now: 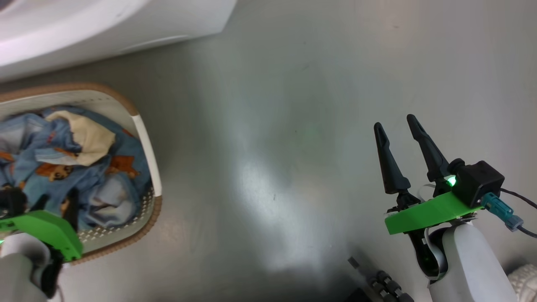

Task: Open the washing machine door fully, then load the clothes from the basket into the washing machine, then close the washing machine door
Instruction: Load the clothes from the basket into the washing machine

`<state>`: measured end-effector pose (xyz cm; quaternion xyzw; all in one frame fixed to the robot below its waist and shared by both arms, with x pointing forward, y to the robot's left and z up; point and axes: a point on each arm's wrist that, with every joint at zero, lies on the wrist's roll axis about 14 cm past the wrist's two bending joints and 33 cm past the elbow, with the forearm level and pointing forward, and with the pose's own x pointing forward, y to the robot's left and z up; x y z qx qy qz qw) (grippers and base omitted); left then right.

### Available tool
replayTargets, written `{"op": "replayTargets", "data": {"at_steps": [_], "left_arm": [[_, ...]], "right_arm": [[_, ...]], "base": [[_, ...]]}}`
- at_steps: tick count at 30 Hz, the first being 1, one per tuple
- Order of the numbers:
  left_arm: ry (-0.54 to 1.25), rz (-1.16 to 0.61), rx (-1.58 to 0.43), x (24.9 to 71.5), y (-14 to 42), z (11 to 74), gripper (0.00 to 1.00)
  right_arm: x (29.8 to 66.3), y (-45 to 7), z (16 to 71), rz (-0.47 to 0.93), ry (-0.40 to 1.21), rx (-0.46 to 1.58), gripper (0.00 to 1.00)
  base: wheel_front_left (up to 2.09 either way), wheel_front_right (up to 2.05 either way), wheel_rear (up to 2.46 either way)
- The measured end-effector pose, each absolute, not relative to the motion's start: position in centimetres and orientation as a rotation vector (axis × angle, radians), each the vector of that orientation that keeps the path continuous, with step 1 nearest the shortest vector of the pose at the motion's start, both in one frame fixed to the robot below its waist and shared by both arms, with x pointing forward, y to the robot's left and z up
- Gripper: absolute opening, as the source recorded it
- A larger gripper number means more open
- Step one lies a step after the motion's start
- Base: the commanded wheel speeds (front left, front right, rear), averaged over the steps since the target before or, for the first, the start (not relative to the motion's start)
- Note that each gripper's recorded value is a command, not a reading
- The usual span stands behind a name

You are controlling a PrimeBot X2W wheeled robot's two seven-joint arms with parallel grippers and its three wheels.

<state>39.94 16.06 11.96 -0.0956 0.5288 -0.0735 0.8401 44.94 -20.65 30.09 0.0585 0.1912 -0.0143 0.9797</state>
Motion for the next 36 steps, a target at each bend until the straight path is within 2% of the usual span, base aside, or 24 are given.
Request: {"op": "replayTargets", "data": {"at_steps": [4,20,21,22,23,24,29,36], "left_arm": [[1.185,-0.163,-0.172,39.6,16.5,10.5,1.0],[1.322,-0.087,-0.263,41.5,15.7,7.2,1.0],[1.337,-0.086,-0.263,41.4,15.6,7.1,0.9],[1.351,-0.082,-0.269,41.3,15.6,7.0,0.42],[1.364,-0.082,-0.271,41.2,15.5,6.9,0.03],[1.37,-0.086,-0.274,41.1,15.3,6.9,0.0],[1.351,-0.102,-0.286,41.6,14.4,7.7,0.0],[1.189,-0.163,-0.278,43.8,13.1,10.7,0.0]], "right_arm": [[44.4,-21.2,29.3,-0.053,0.407,0.133,1.0],[43.8,-22.2,27.6,-0.078,0.449,0.122,1.0],[43.8,-22.2,27.5,-0.078,0.452,0.122,1.0],[43.8,-22.2,27.4,-0.079,0.454,0.122,1.0],[43.8,-22.1,27.3,-0.078,0.456,0.122,1.0],[43.8,-22.1,27.3,-0.078,0.456,0.123,1.0],[44.1,-22.1,27.8,-0.077,0.441,0.126,1.0],[44.9,-21.8,29.8,-0.068,0.385,0.135,1.0]], "base": [[0.0,0.0,0.0],[0.0,0.0,0.0],[0.0,0.0,0.0],[0.0,0.0,0.0],[0.0,0.0,0.0],[0.0,0.0,0.0],[0.0,0.0,0.0],[0.0,0.0,0.0]]}}
